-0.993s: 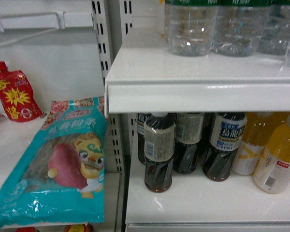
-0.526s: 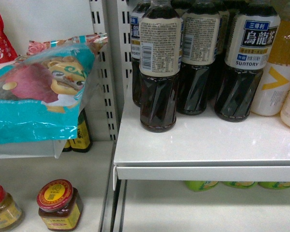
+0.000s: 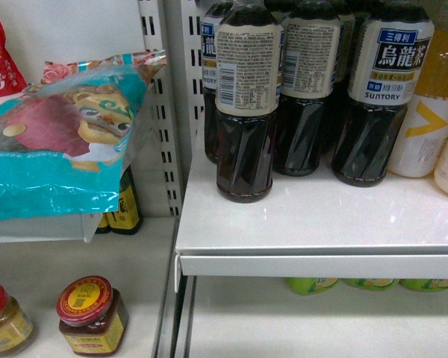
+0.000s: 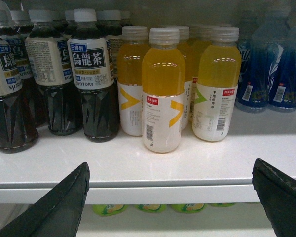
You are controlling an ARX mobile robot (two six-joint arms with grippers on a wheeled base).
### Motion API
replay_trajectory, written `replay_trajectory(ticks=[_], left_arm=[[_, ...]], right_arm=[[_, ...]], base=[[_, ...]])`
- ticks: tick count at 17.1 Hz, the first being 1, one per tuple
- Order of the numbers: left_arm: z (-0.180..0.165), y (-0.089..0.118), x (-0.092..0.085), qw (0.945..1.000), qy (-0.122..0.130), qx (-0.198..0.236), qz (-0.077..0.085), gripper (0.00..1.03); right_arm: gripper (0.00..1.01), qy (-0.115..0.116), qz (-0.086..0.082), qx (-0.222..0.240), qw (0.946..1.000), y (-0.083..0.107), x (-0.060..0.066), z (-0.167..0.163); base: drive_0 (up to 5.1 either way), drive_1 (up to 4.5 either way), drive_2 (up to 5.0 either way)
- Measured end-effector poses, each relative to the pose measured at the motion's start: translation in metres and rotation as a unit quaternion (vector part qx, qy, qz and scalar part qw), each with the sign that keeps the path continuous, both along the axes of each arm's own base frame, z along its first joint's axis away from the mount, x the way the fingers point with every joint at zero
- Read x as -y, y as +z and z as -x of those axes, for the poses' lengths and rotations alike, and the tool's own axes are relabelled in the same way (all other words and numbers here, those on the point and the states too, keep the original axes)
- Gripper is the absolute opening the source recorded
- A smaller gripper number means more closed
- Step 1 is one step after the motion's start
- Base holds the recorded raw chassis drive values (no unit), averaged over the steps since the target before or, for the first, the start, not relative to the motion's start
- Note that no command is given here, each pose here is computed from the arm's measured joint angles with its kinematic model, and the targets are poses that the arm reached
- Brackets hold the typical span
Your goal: Move water from second to third shelf
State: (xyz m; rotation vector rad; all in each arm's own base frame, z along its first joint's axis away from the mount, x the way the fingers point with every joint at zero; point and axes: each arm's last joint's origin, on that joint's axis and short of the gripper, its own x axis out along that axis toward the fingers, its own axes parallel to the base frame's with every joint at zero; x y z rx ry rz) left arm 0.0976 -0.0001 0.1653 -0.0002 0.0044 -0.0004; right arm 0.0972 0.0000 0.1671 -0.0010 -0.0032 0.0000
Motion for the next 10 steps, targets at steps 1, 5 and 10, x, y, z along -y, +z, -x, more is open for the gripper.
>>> replay_trajectory(ticks=[1,5,10], left_arm=[[0.0,0.0,0.0,1.0,0.0,0.0,0.0,0.98],[0.0,0.0,0.0,1.0,0.0,0.0,0.0,0.98],[0.0,0.0,0.0,1.0,0.0,0.0,0.0,0.98]], right_arm=[[0.98,0.0,0.0,0.0,1.0,0.0,0.0,0.0],[0.98,0.0,0.0,0.0,1.0,0.0,0.0,0.0],[0.98,0.0,0.0,0.0,1.0,0.0,0.0,0.0]], base=[[0.0,0.0,0.0],[0.0,0.0,0.0],[0.0,0.0,0.0]])
